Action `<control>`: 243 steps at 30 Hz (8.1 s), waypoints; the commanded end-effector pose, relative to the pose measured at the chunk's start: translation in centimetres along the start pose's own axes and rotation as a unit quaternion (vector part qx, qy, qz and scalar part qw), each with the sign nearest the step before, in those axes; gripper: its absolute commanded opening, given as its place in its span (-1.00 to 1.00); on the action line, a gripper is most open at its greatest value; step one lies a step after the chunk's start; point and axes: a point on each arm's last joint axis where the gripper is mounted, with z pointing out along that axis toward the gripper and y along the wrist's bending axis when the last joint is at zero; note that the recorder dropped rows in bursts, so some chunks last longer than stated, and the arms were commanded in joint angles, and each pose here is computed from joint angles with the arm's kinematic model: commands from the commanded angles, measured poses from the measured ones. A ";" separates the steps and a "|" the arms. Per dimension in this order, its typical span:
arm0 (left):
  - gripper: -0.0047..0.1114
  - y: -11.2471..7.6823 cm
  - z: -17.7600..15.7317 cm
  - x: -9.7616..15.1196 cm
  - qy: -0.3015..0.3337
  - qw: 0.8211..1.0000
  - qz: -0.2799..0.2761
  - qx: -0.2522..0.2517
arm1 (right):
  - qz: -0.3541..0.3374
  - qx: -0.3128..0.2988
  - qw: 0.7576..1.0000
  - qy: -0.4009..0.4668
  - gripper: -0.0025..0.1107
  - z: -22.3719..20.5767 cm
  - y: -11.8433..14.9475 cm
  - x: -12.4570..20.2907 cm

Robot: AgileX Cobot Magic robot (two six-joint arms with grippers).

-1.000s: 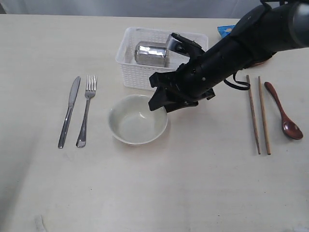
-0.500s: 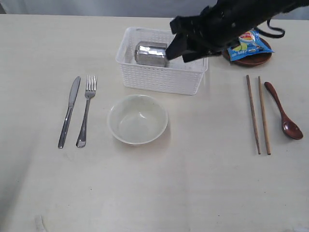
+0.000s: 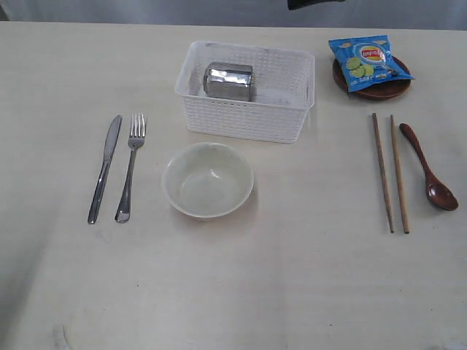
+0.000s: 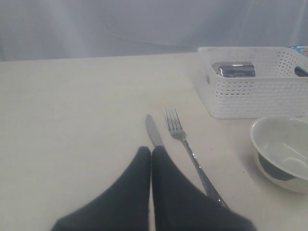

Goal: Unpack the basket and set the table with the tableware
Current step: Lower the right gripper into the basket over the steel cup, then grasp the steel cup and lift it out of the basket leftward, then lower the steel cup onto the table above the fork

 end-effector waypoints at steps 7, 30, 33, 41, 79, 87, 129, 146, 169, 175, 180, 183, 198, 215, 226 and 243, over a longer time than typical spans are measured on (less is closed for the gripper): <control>-0.92 0.0 0.0 0.1 -0.001 1.000 0.001 0.002 | 0.036 0.013 0.996 0.075 -0.11 10.1 -4.3 -0.8; -0.92 0.0 0.0 0.1 -0.001 1.000 0.000 0.002 | 0.060 0.021 0.997 0.043 -0.11 18.3 -7.5 0.8; -0.92 0.0 0.0 0.1 -0.001 1.000 0.000 0.002 | 0.057 0.010 0.998 0.039 -0.17 18.4 -7.4 0.8; -0.92 0.0 0.0 0.1 -0.001 1.000 0.000 0.002 | 0.013 -0.014 0.998 0.053 -0.96 18.5 -6.6 1.1; -0.92 0.0 0.0 0.1 -0.001 1.000 0.000 0.002 | -0.275 0.034 0.940 0.200 -0.96 4.8 9.1 4.4; -0.92 0.0 0.0 0.1 -0.001 1.000 0.000 0.002 | -0.254 0.109 0.934 0.226 -0.96 6.9 6.9 4.5; -0.92 0.0 0.0 0.1 -0.001 1.000 -0.001 0.003 | -0.342 0.108 0.932 0.053 -0.96 12.1 18.3 3.6; -0.92 0.0 0.0 0.1 -0.001 1.000 -0.001 0.003 | -0.317 0.118 0.940 0.052 -0.96 22.2 17.0 3.0; -0.92 0.0 0.0 0.1 -0.001 1.000 0.001 0.003 | -0.274 0.117 0.953 0.063 -0.96 24.1 14.1 2.3; -0.92 0.0 0.0 0.1 -0.001 1.000 0.001 0.003 | -0.272 0.121 0.950 0.091 -0.96 23.4 14.1 2.6; -0.92 0.0 0.0 0.1 -0.001 1.000 0.001 0.003 | -0.277 0.116 0.951 0.078 -0.96 21.6 14.9 1.8; -0.92 0.0 0.0 0.1 -0.001 1.000 0.001 0.003 | -0.282 0.108 0.951 0.067 -0.96 19.8 15.9 1.3; -0.92 0.0 0.0 0.1 -0.001 1.000 0.001 0.003 | -0.298 0.082 0.950 0.043 -0.96 22.9 15.3 1.7; -0.92 0.0 0.0 0.1 -0.001 1.000 0.001 0.003 | -0.299 0.117 0.945 0.066 -0.96 25.0 13.6 2.6; -0.92 0.0 0.0 0.1 -0.001 1.000 0.001 0.003 | -0.296 0.114 0.946 0.070 -0.96 25.6 13.4 2.9; -0.92 0.0 0.0 0.1 -0.001 1.000 0.003 0.002 | -0.293 0.108 0.947 0.069 -0.88 26.7 13.1 3.4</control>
